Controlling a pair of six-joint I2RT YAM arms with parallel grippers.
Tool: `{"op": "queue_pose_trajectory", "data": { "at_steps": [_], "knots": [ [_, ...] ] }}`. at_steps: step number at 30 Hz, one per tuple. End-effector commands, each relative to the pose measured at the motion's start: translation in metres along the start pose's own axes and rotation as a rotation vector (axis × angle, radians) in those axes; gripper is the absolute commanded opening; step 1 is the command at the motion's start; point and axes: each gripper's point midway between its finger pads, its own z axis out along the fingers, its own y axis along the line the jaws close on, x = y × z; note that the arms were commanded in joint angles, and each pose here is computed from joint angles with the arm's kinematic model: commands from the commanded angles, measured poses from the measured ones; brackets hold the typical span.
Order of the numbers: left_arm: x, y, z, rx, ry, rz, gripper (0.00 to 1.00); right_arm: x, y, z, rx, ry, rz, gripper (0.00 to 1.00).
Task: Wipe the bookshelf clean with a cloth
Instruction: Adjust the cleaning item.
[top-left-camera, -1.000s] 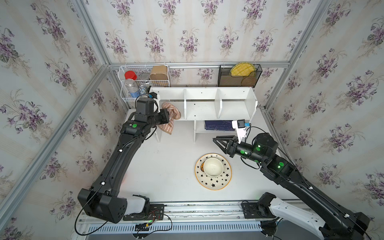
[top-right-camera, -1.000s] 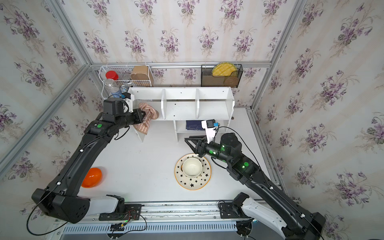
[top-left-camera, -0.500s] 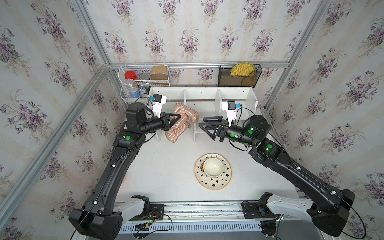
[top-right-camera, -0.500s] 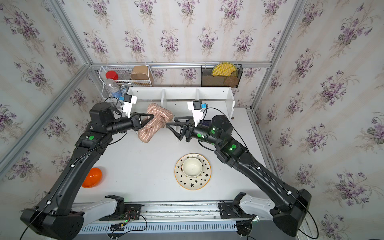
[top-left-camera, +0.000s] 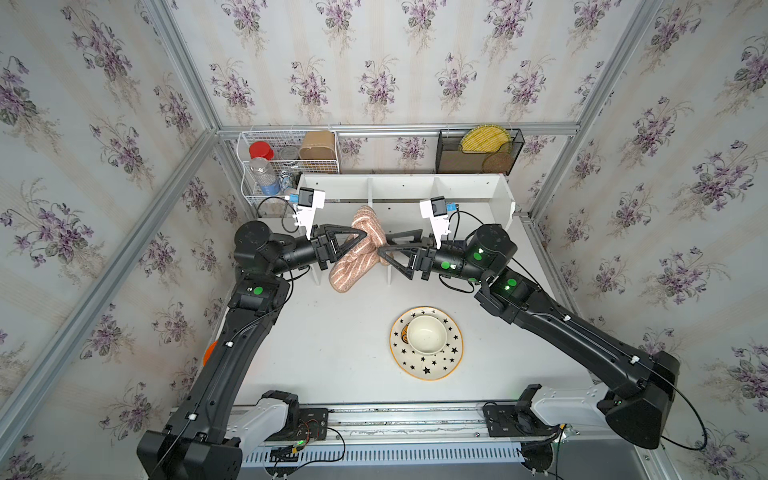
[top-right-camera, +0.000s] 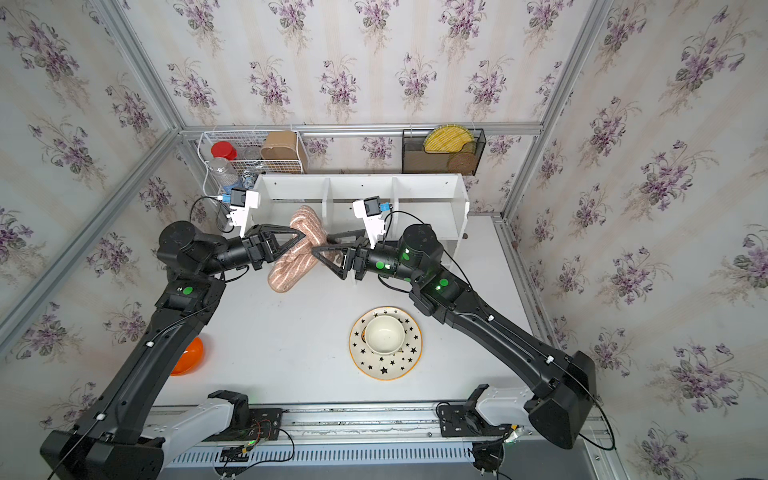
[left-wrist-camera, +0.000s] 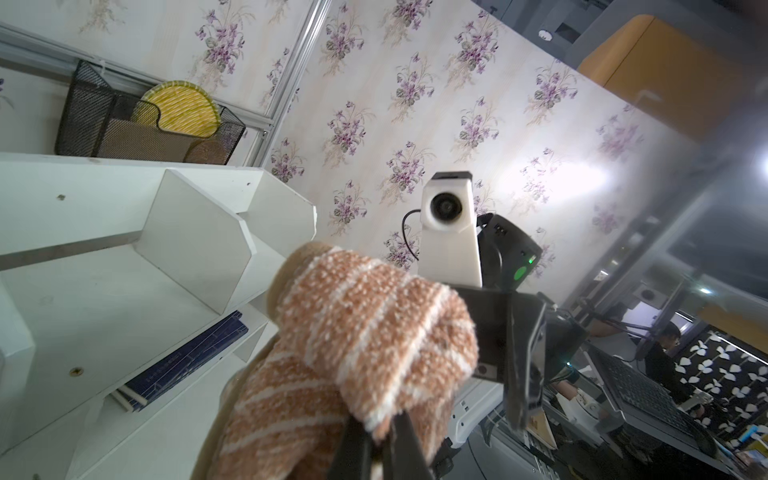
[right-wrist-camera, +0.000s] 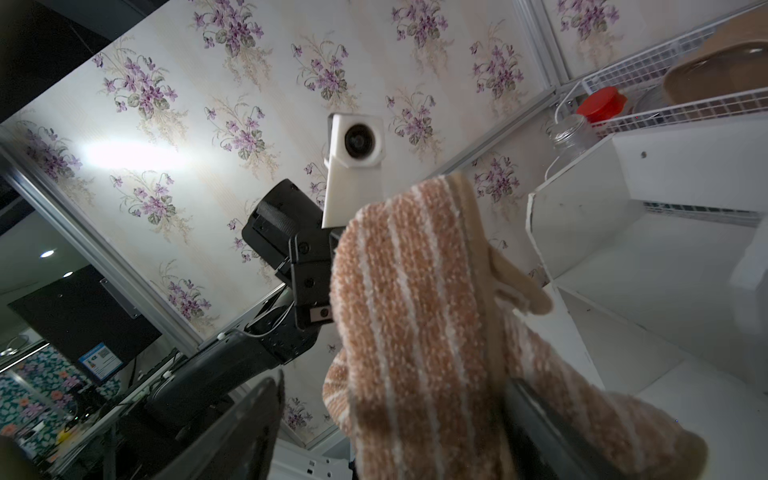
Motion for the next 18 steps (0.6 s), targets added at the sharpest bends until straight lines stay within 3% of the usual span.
{"op": "queue_pose_trajectory", "data": {
  "at_steps": [1, 13, 18],
  "knots": [
    [-0.017, -0.027, 0.0, 0.122, -0.038, 0.043, 0.0, -0.002, 0.016, 0.005, -0.067, -0.017, -0.023, 0.85],
    [-0.029, -0.032, 0.0, 0.275, -0.133, -0.056, 0.0, -0.011, 0.011, 0.018, -0.064, -0.044, -0.043, 0.89],
    [-0.03, -0.035, 0.005, 0.282, -0.12, -0.06, 0.0, -0.011, 0.0, 0.025, -0.062, -0.076, -0.056, 0.94]
  ]
}}
